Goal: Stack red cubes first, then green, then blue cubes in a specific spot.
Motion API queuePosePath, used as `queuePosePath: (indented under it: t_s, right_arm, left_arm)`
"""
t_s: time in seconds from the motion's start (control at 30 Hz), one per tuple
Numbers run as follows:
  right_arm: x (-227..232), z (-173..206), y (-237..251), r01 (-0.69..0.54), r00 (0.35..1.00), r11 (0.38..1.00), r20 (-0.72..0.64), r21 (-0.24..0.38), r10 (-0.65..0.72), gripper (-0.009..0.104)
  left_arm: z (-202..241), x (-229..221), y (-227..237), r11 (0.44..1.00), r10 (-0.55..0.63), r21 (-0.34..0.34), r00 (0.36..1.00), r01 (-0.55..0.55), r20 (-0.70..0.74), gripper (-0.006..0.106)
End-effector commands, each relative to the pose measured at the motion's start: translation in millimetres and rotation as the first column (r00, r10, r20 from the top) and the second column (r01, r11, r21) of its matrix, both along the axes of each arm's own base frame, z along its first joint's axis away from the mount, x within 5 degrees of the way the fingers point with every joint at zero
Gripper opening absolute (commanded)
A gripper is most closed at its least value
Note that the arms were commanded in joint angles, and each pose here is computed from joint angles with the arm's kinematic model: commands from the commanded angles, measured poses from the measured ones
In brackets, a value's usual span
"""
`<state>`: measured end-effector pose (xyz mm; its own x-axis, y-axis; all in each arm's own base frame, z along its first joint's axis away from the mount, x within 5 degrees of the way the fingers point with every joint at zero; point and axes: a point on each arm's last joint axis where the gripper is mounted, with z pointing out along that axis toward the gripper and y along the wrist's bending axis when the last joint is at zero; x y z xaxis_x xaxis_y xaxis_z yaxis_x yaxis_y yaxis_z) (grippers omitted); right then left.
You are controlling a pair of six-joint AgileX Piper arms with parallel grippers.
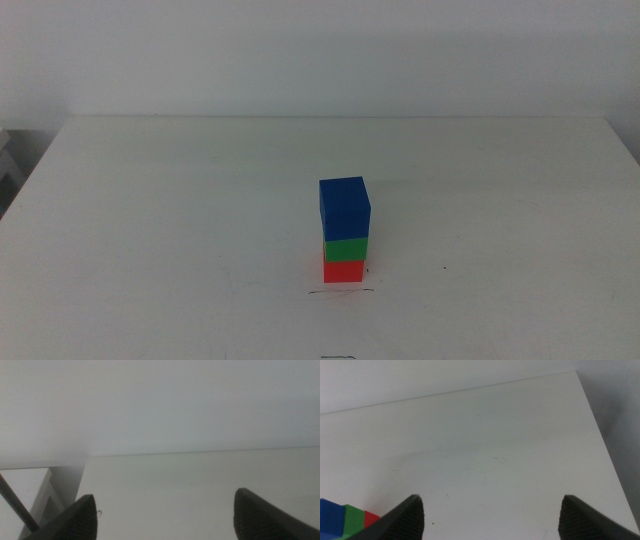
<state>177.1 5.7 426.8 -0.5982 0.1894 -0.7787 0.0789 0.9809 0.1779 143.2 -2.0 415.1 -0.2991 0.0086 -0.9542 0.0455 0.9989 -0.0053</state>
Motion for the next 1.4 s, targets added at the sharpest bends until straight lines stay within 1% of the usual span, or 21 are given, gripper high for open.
queuePosePath:
  t_s: [0.0, 0.1, 0.23, 0.3, 0.33, 0.37, 0.5, 0.67, 0.73, 0.77, 0.9, 0.97, 1.1, 1.13, 1.23, 1.33, 1.37]
  right_arm:
    - [-1.2, 9.2, -2.6, 0.008, 0.997, 1.000, 0.078, -0.025, -0.007, 0.086]
    - [-1.5, -4.5, -4.1, 0.016, 0.997, 0.999, 0.082, -0.038, -0.013, 0.086]
    - [-15.6, -36.3, -4.9, 0.023, 0.989, 0.999, 0.144, -0.044, -0.016, 0.086]
    - [-25.9, -55.1, -4.9, 0.025, 0.980, 0.999, 0.200, -0.042, -0.016, 0.086]
    - [-29.7, -62.3, -5.7, 0.029, 0.972, 0.998, 0.235, -0.057, -0.015, 0.086]
    - [-42.3, -82.6, -6.7, 0.033, 0.956, 0.996, 0.294, -0.080, -0.008, 0.086]
    - [-69.4, -113.7, -6.8, 0.036, 0.929, 0.996, 0.370, -0.087, -0.002, 0.086]
    - [-97.1, -147.4, -7.0, 0.040, 0.914, 0.995, 0.407, -0.090, 0.000, 0.086]
    - [-103.2, -158.3, -7.8, 0.043, 0.911, 0.993, 0.412, -0.113, 0.008, 0.086]
    - [-106.9, -171.3, -8.7, 0.045, 0.915, 0.989, 0.403, -0.144, 0.017, 0.086]
    - [-110.7, -198.2, -9.6, 0.041, 0.931, 0.984, 0.365, -0.176, 0.026, 0.086]
    - [-112.6, -208.5, -9.5, 0.039, 0.931, 0.983, 0.364, -0.177, 0.028, 0.086]
    - [-115.1, -214.3, -9.0, 0.042, 0.911, 0.983, 0.412, -0.176, 0.035, 0.086]
    - [-115.8, -219.4, -8.3, 0.043, 0.884, 0.983, 0.465, -0.181, 0.046, 0.086]
    - [-116.5, -227.1, -7.6, 0.043, 0.866, 0.983, 0.496, -0.181, 0.054, 0.086]
    - [-117.0, -234.7, -7.3, 0.041, 0.860, 0.983, 0.507, -0.180, 0.057, 0.086]
    - [-117.5, -236.0, -7.6, 0.041, 0.868, 0.983, 0.494, -0.180, 0.054, 0.086]
  left_arm:
    - [16.3, -1.6, 0.8, 1.000, 0.014, -0.019, 0.994, -0.012, 0.108, 0.093]
    - [12.3, -1.3, 1.1, 1.000, 0.016, -0.014, 0.995, -0.015, 0.101, 0.093]
    - [-5.0, -16.3, 0.5, 1.000, 0.017, -0.016, 0.995, -0.015, 0.096, 0.093]
    - [-21.9, -25.4, 0.4, 1.000, 0.021, -0.018, 0.995, -0.019, 0.099, 0.093]
    - [-31.5, -31.4, 0.4, 1.000, 0.024, -0.019, 0.994, -0.022, 0.109, 0.093]
    - [-49.8, -43.7, 0.4, 0.999, 0.029, -0.020, 0.991, -0.027, 0.132, 0.093]
    - [-89.1, -67.8, -0.4, 0.999, 0.032, -0.020, 0.989, -0.029, 0.142, 0.093]
    - [-128.0, -84.7, -1.0, 0.999, 0.033, -0.021, 0.988, -0.030, 0.151, 0.093]
    - [-141.4, -91.1, -1.0, 0.999, 0.036, -0.021, 0.983, -0.033, 0.183, 0.093]
    - [-149.7, -94.4, -0.9, 0.999, 0.038, -0.021, 0.979, -0.034, 0.202, 0.093]
    - [-178.0, -94.1, -0.6, 0.999, 0.041, -0.021, 0.983, -0.038, 0.179, 0.093]
    - [-189.9, -93.1, -0.6, 0.999, 0.042, -0.022, 0.987, -0.039, 0.154, 0.093]
    - [-204.7, -93.4, -0.6, 0.999, 0.042, -0.022, 0.990, -0.039, 0.137, 0.093]
    - [-214.6, -94.0, -0.6, 0.999, 0.042, -0.023, 0.990, -0.039, 0.135, 0.093]
    - [-226.2, -91.7, -0.2, 0.999, 0.046, -0.023, 0.992, -0.044, 0.120, 0.093]
    - [-233.5, -90.1, 0.3, 0.999, 0.051, -0.024, 0.992, -0.048, 0.119, 0.093]
    - [-234.7, -89.9, 0.4, 0.999, 0.052, -0.024, 0.991, -0.049, 0.120, 0.093]
